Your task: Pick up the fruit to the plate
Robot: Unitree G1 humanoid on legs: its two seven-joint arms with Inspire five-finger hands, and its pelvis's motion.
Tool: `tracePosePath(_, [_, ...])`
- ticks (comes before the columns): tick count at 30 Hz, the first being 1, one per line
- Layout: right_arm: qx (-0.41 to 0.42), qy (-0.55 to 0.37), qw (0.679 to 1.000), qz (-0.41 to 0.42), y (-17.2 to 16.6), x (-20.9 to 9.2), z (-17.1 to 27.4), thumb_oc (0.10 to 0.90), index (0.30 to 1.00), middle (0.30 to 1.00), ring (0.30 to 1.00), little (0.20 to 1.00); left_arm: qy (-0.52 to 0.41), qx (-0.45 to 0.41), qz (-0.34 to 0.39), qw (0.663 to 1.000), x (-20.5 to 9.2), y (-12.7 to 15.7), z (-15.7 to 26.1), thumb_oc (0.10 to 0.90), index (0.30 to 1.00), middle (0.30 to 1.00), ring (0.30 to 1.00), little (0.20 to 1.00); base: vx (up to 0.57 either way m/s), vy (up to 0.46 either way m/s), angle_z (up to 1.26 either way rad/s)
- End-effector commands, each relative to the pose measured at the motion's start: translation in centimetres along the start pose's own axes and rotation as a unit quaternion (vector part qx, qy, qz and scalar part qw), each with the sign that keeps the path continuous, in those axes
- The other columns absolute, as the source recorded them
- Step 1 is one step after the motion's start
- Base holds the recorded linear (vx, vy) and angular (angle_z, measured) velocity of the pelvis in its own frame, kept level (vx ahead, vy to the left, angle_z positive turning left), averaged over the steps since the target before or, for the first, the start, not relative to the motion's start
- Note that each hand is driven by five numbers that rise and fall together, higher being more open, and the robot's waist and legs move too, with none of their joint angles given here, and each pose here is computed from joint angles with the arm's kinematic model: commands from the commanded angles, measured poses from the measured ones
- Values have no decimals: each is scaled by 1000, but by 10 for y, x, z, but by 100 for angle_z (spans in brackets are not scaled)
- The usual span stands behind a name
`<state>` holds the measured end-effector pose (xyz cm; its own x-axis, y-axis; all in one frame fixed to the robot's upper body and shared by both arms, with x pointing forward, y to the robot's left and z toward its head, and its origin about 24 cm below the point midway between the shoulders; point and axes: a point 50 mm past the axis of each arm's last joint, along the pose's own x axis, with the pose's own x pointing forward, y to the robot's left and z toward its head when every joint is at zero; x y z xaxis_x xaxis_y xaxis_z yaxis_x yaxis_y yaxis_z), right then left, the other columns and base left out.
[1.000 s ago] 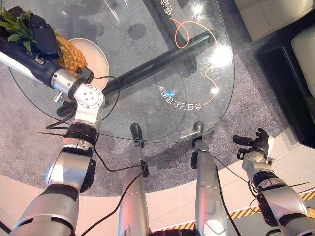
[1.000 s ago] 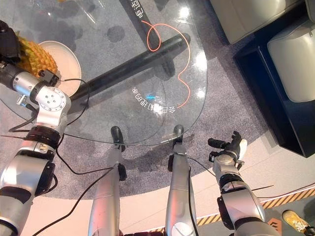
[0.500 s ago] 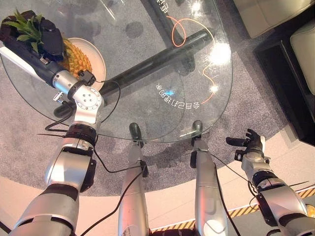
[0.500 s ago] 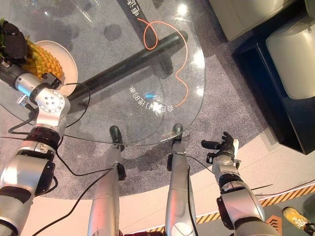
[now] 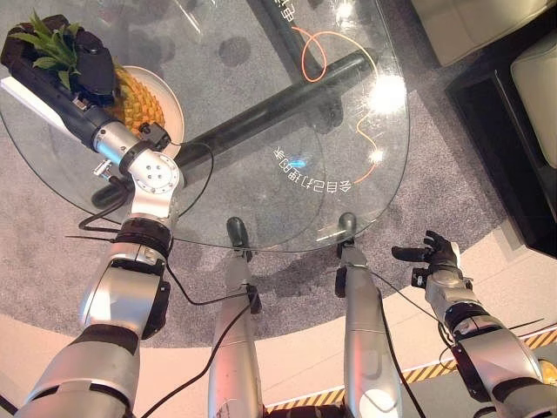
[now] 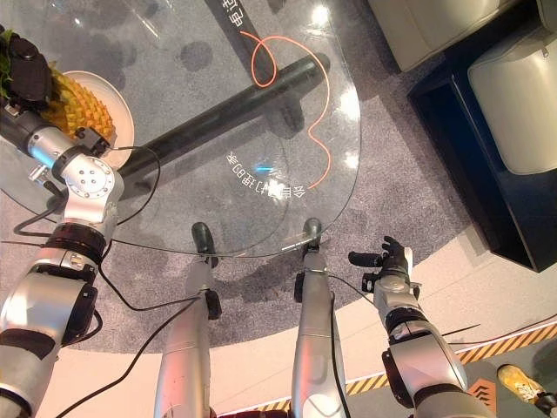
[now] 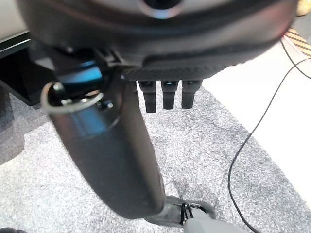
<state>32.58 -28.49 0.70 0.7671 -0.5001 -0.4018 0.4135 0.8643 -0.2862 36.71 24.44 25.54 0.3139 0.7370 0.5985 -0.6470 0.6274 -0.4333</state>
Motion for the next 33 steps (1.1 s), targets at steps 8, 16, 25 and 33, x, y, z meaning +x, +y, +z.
tracePosePath(8, [8,19,1000,-21,-6,0,-8,800,900,900,900,900,-92,-66,28,993,47,-7,50,174,364,364,364,274,0,0,0])
tracePosePath(16, [9,17,999,-25,-8,0,-9,800,900,900,900,900,-92,-60,30,993,47,-7,49,473,620,620,620,573,0,0,0])
tracePosePath(25, [12,12,999,-30,-10,1,-6,800,900,900,900,900,-96,-61,31,993,48,-5,50,449,599,599,599,549,0,0,0])
tracePosePath(33, [16,10,999,-32,-11,1,-5,800,900,900,900,900,-95,-63,28,993,46,-5,48,460,608,608,608,560,0,0,0])
